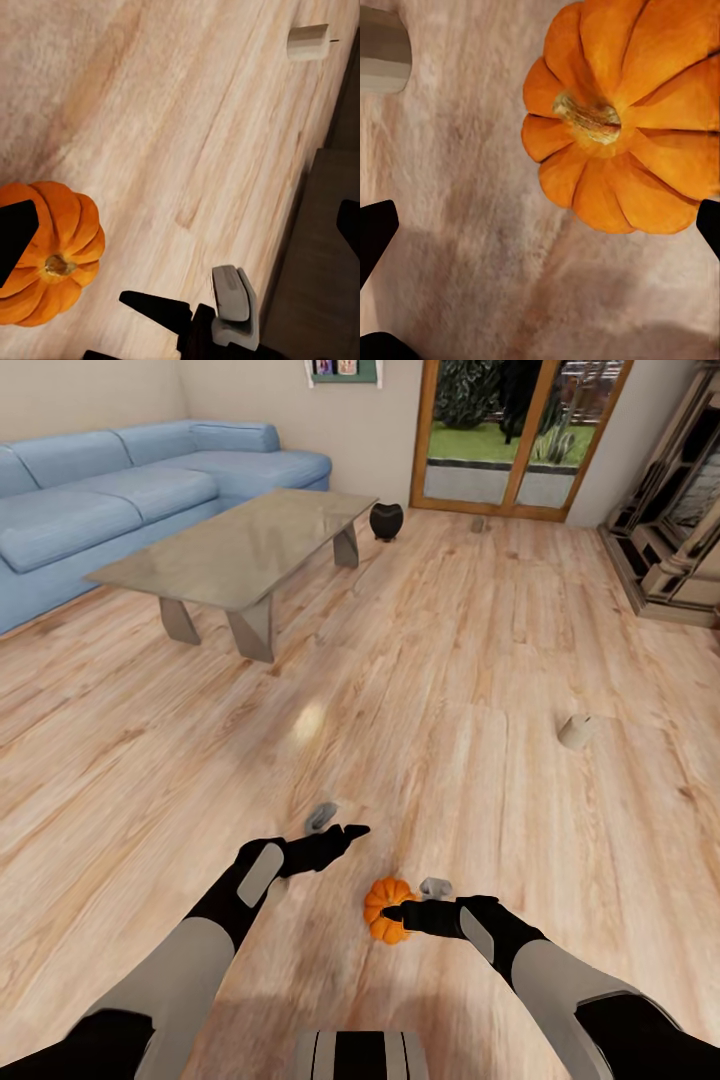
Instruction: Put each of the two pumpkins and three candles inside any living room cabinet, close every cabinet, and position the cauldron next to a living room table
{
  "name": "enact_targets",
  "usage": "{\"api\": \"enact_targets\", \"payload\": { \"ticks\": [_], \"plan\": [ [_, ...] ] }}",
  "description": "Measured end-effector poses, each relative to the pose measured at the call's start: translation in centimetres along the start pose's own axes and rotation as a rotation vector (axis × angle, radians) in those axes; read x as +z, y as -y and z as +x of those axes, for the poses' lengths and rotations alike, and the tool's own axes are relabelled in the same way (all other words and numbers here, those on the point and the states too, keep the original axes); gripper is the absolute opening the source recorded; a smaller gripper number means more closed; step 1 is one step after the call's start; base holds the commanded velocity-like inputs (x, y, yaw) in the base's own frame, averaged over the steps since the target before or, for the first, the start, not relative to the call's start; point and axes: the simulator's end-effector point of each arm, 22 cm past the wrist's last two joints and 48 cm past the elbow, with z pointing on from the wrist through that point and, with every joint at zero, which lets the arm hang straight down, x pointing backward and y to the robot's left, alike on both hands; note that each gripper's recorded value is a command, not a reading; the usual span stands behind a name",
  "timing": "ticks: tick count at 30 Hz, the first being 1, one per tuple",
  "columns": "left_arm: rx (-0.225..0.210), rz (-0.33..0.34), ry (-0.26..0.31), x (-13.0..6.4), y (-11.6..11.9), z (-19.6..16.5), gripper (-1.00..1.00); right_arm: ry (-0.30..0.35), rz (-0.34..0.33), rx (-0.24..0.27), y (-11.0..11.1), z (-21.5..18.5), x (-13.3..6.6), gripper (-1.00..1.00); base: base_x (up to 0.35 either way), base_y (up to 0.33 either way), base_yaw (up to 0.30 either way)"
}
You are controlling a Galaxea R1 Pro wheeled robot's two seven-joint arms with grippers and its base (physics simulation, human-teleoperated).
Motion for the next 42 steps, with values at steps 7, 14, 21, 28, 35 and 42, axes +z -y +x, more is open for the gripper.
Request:
{"api": "enact_targets", "payload": {
  "ticks": [7, 14, 21, 28, 35, 42],
  "plan": [
    [0.002, -0.004, -0.008, 0.1, -0.2, 0.3, 1.00, 0.000, -0.001, 0.000, 0.0, 0.0, 0.0, 1.00, 0.244, -0.209, 0.000],
    [0.014, -0.009, -0.018, 0.2, -0.2, 0.7, 1.00, 0.000, 0.013, 0.001, 0.3, 0.0, 0.0, 1.00, 0.091, -0.086, 0.000],
    [0.015, -0.010, -0.021, 0.3, -0.2, 0.8, 1.00, 0.004, 0.166, -0.005, 3.6, -0.2, -0.3, 1.00, 0.005, -0.005, 0.000],
    [0.015, -0.010, -0.021, 0.3, -0.2, 0.8, 1.00, 0.004, 0.154, -0.007, 3.3, -0.2, -0.3, 1.00, 0.000, 0.000, 0.000],
    [0.016, -0.010, -0.020, 0.3, -0.1, 0.8, 1.00, 0.004, 0.118, -0.007, 2.5, -0.2, -0.2, 1.00, 0.000, 0.000, 0.000],
    [0.002, -0.018, -0.032, 0.8, -1.2, 1.3, 1.00, -0.015, 0.075, 0.000, 2.1, 0.7, 0.7, 1.00, 0.000, 0.000, 0.000]
  ]
}}
